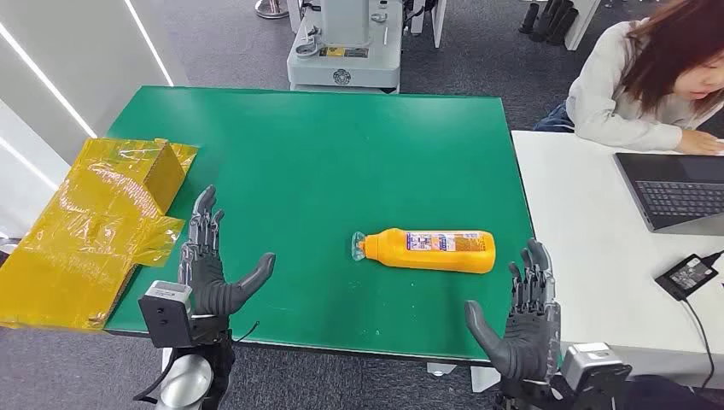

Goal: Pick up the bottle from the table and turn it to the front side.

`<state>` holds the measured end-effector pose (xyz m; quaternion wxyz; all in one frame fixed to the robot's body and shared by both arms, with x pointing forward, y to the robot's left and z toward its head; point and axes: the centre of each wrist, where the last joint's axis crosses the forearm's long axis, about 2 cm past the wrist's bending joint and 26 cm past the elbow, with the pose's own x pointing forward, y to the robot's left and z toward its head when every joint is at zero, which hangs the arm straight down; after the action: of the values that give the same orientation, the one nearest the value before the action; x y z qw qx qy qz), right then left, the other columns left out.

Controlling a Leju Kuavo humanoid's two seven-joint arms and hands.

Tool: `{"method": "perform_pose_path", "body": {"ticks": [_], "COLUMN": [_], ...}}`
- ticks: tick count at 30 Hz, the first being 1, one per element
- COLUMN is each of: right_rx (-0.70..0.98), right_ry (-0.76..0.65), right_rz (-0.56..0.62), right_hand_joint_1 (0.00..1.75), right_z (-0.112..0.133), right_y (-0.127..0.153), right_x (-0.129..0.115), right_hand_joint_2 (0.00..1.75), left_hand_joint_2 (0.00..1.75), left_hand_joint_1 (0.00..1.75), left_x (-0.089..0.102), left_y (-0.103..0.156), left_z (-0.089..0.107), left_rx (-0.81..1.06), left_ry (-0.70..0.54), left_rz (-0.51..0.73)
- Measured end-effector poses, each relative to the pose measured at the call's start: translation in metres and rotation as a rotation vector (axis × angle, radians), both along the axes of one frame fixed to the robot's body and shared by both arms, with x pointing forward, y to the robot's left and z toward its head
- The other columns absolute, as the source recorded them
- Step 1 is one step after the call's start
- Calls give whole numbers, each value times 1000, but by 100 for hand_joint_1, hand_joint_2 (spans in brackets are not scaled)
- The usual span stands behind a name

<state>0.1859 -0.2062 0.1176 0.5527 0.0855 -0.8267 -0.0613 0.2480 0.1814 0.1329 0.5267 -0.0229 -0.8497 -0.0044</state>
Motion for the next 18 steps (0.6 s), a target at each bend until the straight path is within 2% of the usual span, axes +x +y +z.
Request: {"method": "perform_pose_path", "body": {"ticks": [18], "right_rx": [-47], "right_ry": [7], "right_rz": [15], "right_hand_joint_1": [0], "right_z": [0], "right_y": [0], "right_x": [1], "right_hand_joint_2": [175], "left_hand_joint_2": [175], "left_hand_joint_1": [0], "left_x": [-3], "left_y": [-1], "left_z": [-1], "left_rx": [-5], "left_ry": [5], "left_rz": [4]}}
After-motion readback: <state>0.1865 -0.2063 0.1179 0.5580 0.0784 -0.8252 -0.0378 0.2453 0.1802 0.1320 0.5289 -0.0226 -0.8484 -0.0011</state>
